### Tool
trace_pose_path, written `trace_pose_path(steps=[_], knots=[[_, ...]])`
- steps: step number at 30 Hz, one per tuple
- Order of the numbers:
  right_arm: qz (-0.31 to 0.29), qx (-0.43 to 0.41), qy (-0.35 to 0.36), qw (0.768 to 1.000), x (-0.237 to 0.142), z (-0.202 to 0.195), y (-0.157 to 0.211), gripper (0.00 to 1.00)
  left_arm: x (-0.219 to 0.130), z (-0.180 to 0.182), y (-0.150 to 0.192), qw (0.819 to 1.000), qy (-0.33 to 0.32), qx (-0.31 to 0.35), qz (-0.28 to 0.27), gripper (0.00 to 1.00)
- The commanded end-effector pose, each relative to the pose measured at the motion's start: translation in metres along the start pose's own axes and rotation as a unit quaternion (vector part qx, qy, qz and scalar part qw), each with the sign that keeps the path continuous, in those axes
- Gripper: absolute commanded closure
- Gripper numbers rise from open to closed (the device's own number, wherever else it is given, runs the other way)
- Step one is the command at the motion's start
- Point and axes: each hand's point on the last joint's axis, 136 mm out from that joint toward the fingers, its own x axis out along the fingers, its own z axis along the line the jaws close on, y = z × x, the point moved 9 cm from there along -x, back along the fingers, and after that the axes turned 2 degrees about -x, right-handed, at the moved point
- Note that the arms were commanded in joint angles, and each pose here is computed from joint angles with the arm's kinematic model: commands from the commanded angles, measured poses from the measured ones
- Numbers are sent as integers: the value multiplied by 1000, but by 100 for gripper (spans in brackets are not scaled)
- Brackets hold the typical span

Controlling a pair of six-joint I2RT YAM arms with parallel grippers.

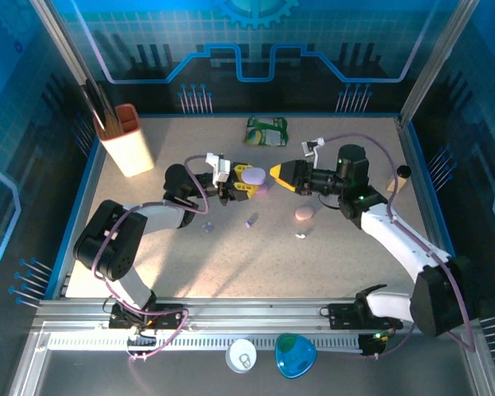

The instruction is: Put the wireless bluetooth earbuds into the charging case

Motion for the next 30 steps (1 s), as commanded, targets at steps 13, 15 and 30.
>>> trace_pose_path(steps=[13, 15, 30], knots=[[98, -494, 157, 850, 38, 33, 42, 21, -28, -18, 34, 994, -38, -49, 87, 68], [97, -499, 156, 847, 44, 30, 42, 21, -29, -20, 34, 994, -35, -54, 90, 68], [70, -480, 205, 850, 56, 18, 29, 22, -30, -27, 32, 996, -8, -31, 80, 68]])
